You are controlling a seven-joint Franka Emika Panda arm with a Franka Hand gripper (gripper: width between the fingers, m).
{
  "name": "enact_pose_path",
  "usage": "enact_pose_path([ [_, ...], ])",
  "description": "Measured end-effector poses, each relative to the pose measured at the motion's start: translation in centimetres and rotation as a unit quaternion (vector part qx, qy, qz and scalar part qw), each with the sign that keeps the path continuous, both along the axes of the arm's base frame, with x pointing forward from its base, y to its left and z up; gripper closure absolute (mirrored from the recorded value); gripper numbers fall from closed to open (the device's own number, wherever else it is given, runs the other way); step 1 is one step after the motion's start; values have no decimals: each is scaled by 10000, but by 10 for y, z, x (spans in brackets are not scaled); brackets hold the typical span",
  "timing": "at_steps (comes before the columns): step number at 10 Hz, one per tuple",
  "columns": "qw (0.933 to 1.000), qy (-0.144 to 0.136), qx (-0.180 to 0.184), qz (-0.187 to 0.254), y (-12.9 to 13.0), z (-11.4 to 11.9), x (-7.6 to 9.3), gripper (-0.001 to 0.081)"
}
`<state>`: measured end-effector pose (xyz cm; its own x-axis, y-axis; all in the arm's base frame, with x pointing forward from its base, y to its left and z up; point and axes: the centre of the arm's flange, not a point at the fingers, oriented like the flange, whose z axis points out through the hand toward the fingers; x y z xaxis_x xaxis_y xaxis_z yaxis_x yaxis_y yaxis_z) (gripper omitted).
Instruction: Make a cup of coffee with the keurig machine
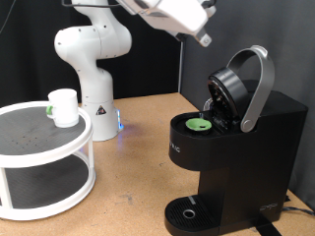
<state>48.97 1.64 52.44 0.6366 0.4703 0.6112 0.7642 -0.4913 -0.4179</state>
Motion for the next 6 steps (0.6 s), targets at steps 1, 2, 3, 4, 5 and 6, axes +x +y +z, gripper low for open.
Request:
enact_pose_path([
  [1,10000,-40,-20,24,11,2,2,3],
  [2,9999,-76,-93,2,22,3,3,3],
  [3,9998,-110,-150,-45,27,4,5,3],
  [4,9999,-83,-135,-38,26,3,4,3],
  [5,9999,1,-87,134,27,1,1,3],
  [6,9997,111,35,224,28,0,-1,3],
])
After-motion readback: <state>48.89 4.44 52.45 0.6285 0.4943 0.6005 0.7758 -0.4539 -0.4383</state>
